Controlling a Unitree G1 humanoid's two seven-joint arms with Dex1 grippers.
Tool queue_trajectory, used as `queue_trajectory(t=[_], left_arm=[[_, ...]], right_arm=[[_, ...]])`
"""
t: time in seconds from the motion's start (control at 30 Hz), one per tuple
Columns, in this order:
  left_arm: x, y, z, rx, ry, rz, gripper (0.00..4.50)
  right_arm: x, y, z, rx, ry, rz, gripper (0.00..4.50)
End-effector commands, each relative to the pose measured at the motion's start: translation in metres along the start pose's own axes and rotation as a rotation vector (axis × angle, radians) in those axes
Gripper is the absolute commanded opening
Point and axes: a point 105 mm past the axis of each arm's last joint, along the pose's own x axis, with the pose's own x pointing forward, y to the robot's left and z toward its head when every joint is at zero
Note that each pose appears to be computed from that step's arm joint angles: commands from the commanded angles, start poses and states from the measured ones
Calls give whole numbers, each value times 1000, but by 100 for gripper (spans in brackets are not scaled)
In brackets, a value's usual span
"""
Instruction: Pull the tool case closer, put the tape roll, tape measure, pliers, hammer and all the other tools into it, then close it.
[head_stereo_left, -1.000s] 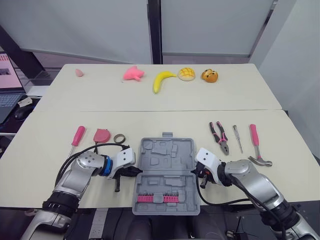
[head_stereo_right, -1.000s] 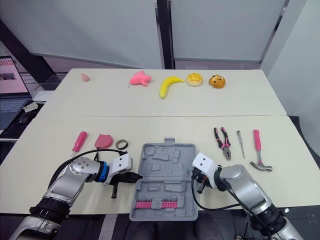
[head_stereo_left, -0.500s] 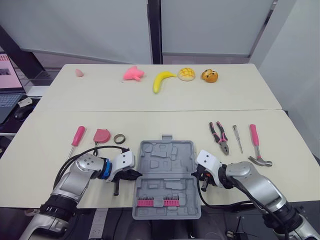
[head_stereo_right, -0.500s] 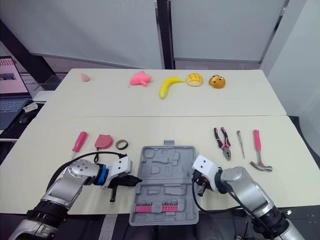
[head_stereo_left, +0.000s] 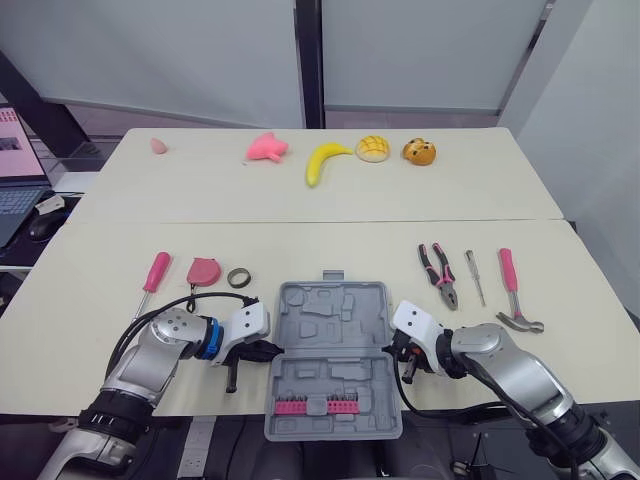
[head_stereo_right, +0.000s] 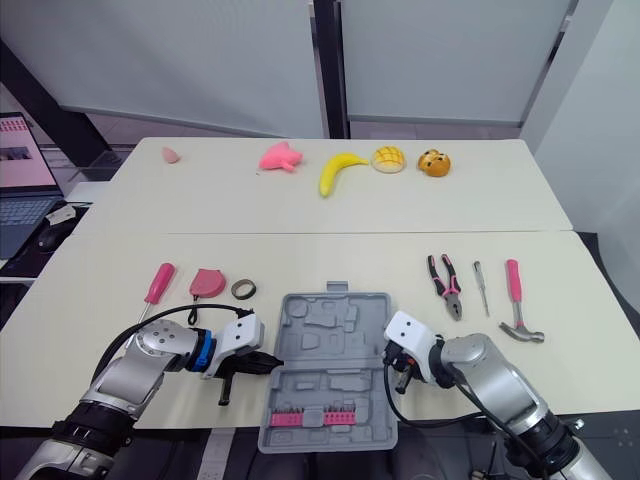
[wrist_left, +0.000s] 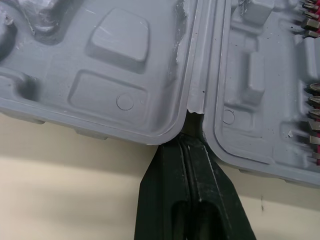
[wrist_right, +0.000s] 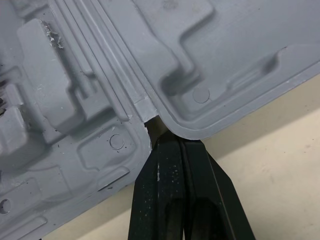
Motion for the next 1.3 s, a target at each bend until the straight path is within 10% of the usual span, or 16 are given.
queue_trajectory(t=[0.03, 0.87, 1.13, 1.3], left_arm=[[8, -12, 0, 7, 0, -61, 0], [-23, 14, -5, 38, 19, 90, 0], [-112, 44, 6, -66, -239, 490, 0], [-166, 39, -30, -189, -204, 661, 122]], right_arm=[[8, 19, -2, -1, 5, 88, 1], [-37, -32, -25, 70, -39, -168, 1], [-104, -57, -14, -155, -233, -363, 1], [-145, -73, -22, -127, -245, -428, 42]])
